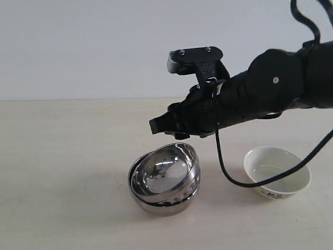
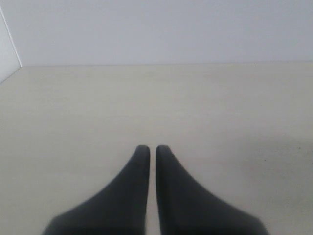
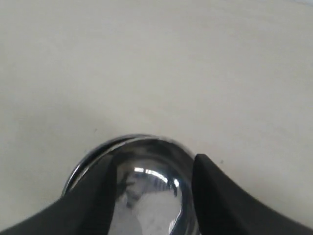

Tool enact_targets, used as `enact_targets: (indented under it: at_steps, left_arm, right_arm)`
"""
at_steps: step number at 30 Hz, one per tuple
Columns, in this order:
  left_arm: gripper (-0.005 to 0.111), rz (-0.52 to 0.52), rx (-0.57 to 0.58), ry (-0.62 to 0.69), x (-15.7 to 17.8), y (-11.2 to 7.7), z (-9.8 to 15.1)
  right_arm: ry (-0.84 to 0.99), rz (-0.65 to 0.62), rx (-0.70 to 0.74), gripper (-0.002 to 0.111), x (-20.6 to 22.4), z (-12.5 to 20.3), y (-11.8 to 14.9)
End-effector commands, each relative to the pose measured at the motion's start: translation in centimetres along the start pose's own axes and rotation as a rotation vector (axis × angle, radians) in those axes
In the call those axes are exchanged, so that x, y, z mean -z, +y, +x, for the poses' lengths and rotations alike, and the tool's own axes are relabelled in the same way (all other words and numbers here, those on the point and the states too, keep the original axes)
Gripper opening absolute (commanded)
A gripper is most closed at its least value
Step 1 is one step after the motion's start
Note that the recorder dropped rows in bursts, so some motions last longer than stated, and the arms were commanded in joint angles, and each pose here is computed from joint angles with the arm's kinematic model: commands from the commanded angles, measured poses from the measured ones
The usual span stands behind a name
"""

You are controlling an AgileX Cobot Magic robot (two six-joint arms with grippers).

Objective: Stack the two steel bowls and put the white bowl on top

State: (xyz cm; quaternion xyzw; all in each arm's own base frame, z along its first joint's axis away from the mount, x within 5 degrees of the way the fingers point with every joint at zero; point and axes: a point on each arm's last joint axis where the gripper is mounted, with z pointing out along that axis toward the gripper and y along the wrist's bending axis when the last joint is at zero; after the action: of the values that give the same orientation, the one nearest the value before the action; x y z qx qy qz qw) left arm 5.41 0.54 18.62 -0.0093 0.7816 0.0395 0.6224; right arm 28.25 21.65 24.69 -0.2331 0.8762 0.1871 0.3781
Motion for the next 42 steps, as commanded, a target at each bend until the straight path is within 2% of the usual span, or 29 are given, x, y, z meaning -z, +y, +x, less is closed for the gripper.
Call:
enact_targets:
  at_steps: [1,4,8,15,20,31,33,35,36,38,42]
  left_arm:
    - [0.004,0.001,0.008,-0.001,0.0,0.0,0.1]
    - [0.004,0.001,0.008,-0.001,0.0,0.0,0.1]
    - [0.004,0.001,0.008,-0.001,0.0,0.0,0.1]
    - [0.004,0.001,0.008,-0.001,0.0,0.0,0.1]
    - [0.004,0.001,0.008,-0.001,0.0,0.0,0.1]
    - [0.004,0.001,0.008,-0.001,0.0,0.0,0.1]
    - [0.004,0.001,0.008,-0.001,0.0,0.0,0.1]
    - [0.004,0.001,0.008,-0.001,0.0,0.0,0.1]
    - [0.004,0.001,0.008,-0.001,0.0,0.0,0.1]
    - [0.004,0.001,0.008,-0.001,0.0,0.0,0.1]
    - [0.004,0.001,0.008,-0.001,0.0,0.0,0.1]
  right_arm:
    - [0.164,-0.038,0.016,0.041,1.4,0.3,0.6]
    - [0.234,-0.023,0.051,0.042,1.5,0.9,0.4]
    - [0.302,0.073,0.003,0.042,1.7,1.4,-0.4]
    - [0.324,0.043,-0.091,0.042,1.3,1.8,0.0]
    - [0.397,0.062,-0.123,0.042,-1.0,3.2,-0.4]
    - [0.373,0.073,-0.177,0.041,-2.2,3.4,-0.5]
    - [0.391,0.075,-0.174,0.035,-2.4,3.7,-0.6]
    - [0.403,0.079,-0.170,0.021,-2.8,3.9,-0.7]
    - [0.408,0.079,-0.164,0.011,-3.0,4.1,-0.7]
    - [0.408,0.077,-0.153,0.000,-3.2,4.2,-0.7]
    - [0.392,0.076,-0.154,0.000,-3.5,4.1,-0.8]
